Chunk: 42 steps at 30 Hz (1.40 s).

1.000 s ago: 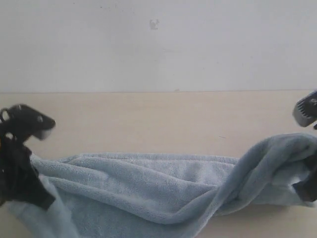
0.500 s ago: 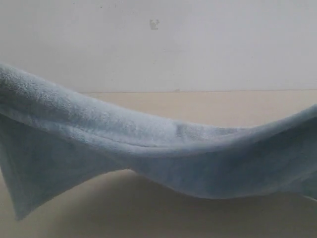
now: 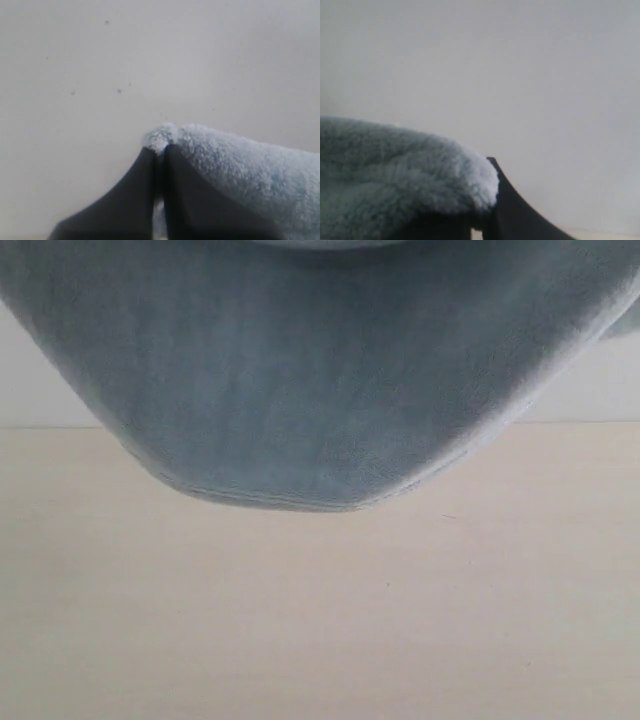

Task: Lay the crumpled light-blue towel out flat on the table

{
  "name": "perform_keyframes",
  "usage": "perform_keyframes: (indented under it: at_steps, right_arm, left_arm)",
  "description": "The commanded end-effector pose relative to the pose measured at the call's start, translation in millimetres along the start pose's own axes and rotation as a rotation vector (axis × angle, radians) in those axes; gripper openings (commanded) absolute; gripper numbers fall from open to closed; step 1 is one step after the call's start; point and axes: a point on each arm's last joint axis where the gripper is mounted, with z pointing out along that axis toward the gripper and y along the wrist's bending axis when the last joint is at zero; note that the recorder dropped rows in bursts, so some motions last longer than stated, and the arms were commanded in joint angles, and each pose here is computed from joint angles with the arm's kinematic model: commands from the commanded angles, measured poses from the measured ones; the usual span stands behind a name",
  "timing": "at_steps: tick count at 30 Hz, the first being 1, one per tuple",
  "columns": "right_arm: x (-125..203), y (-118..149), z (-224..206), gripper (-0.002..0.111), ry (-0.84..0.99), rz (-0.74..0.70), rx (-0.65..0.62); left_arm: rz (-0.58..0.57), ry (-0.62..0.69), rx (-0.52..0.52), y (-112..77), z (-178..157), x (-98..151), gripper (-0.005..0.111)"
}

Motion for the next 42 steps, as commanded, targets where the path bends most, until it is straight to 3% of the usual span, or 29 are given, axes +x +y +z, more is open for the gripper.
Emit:
perform_keyframes:
  at_steps: [1, 8, 13, 22, 27, 30, 34, 37, 39, 42]
  right_arm:
    - [51.3, 33.0, 24.3, 0.000, 0.291, -0.089, -0.057]
    - [168.8, 80.4, 39.6, 0.000, 0.728, -0.386, -0.127]
    - [210.7, 94.1, 31.5, 0.000, 0.803, -0.424, -0.208]
    - [252.6, 92.3, 13.2, 0.002, 0.951, -0.488, -0.193]
    - [264.6, 91.9, 7.0, 0.031, 0.990, -0.511, -0.202]
    - [264.6, 90.6, 8.1, 0.042, 0.975, -0.502, -0.174]
    - [258.5, 83.4, 13.9, 0.044, 0.907, -0.444, -0.033]
    - [245.2, 74.5, 19.9, 0.044, 0.805, -0.257, 0.158]
    - [236.1, 70.2, 22.3, 0.044, 0.731, -0.168, 0.219]
    - [225.6, 75.6, 25.0, 0.043, 0.636, -0.125, 0.113]
  left_arm:
    - [0.054, 0.364, -0.086, -2.0, 23.3, 70.7, 0.004]
    - [0.294, 0.878, 0.105, -16.5, 12.7, 185.7, 0.004]
    - [0.287, 1.026, 0.133, -17.7, 0.0, 222.0, 0.004]
    - [0.254, 1.099, 0.147, -18.9, -9.0, 237.9, 0.004]
    - [0.275, 1.097, 0.166, -19.2, -9.4, 239.1, 0.004]
    - [0.224, 1.118, 0.177, -22.3, -11.0, 240.3, 0.012]
    - [0.242, 1.123, 0.210, -23.7, -11.8, 240.6, 0.029]
    - [0.259, 1.069, 0.217, -24.2, -7.6, 238.5, 0.042]
    - [0.302, 0.994, 0.217, -23.2, -2.6, 234.5, 0.049]
    - [0.283, 0.883, 0.198, -24.1, 5.3, 228.3, 0.050]
